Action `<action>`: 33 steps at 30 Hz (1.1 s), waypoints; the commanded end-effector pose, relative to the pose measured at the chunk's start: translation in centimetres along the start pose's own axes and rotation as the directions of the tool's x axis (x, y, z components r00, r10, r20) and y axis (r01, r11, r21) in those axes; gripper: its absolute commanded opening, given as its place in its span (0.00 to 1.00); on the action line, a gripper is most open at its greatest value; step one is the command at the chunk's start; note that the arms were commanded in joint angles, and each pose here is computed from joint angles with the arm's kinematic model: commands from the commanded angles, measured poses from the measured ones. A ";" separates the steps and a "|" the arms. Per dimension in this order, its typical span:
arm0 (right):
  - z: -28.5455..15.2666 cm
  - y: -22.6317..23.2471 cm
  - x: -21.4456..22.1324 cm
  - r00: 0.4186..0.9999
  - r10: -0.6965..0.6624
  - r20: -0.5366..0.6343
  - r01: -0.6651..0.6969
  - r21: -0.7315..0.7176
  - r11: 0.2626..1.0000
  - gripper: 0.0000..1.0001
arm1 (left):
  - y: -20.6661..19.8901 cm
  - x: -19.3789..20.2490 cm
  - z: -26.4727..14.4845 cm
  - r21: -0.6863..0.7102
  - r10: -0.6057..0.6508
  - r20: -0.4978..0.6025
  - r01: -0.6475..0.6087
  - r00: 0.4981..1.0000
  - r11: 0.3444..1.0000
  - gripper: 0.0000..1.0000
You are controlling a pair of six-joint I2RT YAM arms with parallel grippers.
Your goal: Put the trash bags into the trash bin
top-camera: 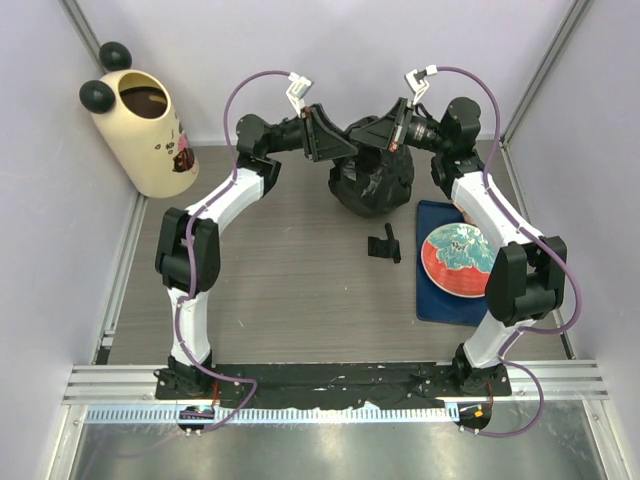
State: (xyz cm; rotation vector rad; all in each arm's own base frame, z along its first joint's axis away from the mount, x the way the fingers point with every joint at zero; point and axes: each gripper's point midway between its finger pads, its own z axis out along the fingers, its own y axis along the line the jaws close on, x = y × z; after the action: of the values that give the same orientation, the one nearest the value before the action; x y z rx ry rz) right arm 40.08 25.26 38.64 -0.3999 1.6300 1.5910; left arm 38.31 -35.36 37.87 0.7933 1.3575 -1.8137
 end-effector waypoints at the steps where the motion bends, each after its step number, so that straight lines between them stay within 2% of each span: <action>1: -0.5 2.9 -1.2 0.997 -0.077 0.029 0.078 -0.044 0.996 0.01 | 0.2 -0.2 0.0 -0.023 0.088 -0.013 -0.089 0.996 0.996 0.40; 3: -0.6 3.1 -1.1 0.997 -0.074 0.025 0.075 -0.045 0.996 0.24 | 0.9 0.2 -0.1 -0.062 0.056 -0.029 -0.058 0.998 0.996 0.25; 4: -0.8 3.3 -1.0 0.997 -0.069 0.019 0.070 -0.040 0.997 0.36 | 1.0 0.2 -0.2 -0.072 0.057 -0.034 -0.059 0.998 0.996 0.10; 5: -0.9 3.3 -0.8 0.998 -0.068 0.011 0.069 -0.037 0.997 0.54 | 1.0 -0.1 -0.2 -0.090 0.076 -0.028 -0.078 0.997 0.993 0.03; 7: -1.6 2.2 0.5 0.999 -0.046 -0.024 0.047 0.008 0.999 0.67 | 1.4 0.1 -0.2 -0.124 0.038 -0.029 -0.042 0.999 0.991 0.00; 8: -2.2 2.3 0.7 0.998 -0.057 -0.029 0.058 0.029 0.998 0.70 | 1.3 -0.4 -0.1 -0.135 0.037 -0.016 -0.039 0.999 0.990 0.00; 9: -2.6 1.4 1.4 0.991 -0.130 -0.042 0.132 0.058 0.990 0.72 | 1.5 -0.3 -0.2 -0.151 0.016 -0.014 -0.018 1.000 0.988 0.00; 10: -3.0 0.6 2.4 0.993 -0.100 -0.069 0.107 0.099 0.989 0.72 | 1.7 -0.5 -0.2 -0.167 0.005 -0.004 -0.006 1.000 0.986 0.00; 16: -4.4 -0.7 4.6 0.960 -0.260 -0.104 0.276 0.204 0.939 0.79 | 1.8 -2.0 0.1 -0.259 -0.061 0.098 0.085 0.993 0.962 0.00; 18: -3.9 -0.8 5.4 0.949 -0.292 -0.122 0.312 0.200 0.929 0.79 | 1.5 -2.4 0.5 -0.273 -0.085 0.138 0.121 0.987 0.954 0.00; 22: -2.9 -1.3 4.5 0.913 -0.399 -0.089 0.408 0.221 0.886 0.79 | 0.8 -2.2 1.6 -0.268 -0.143 0.160 0.182 0.977 0.946 0.00; 28: -2.2 -1.0 2.3 0.858 -0.514 -0.029 0.503 0.255 0.826 0.79 | -0.1 -2.7 1.9 -0.249 -0.168 0.201 0.216 0.965 0.944 0.00; 33: -2.1 -0.7 2.0 0.809 -0.587 -0.025 0.567 0.290 0.771 0.79 | -0.4 -3.1 2.1 -0.243 -0.173 0.219 0.225 0.960 0.944 0.00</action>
State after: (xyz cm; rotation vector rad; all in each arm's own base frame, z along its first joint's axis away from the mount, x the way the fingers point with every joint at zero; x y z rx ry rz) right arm 38.43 24.19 33.58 -0.5878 1.6064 1.0165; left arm 40.49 -37.48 37.55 0.3464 1.6429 -1.7505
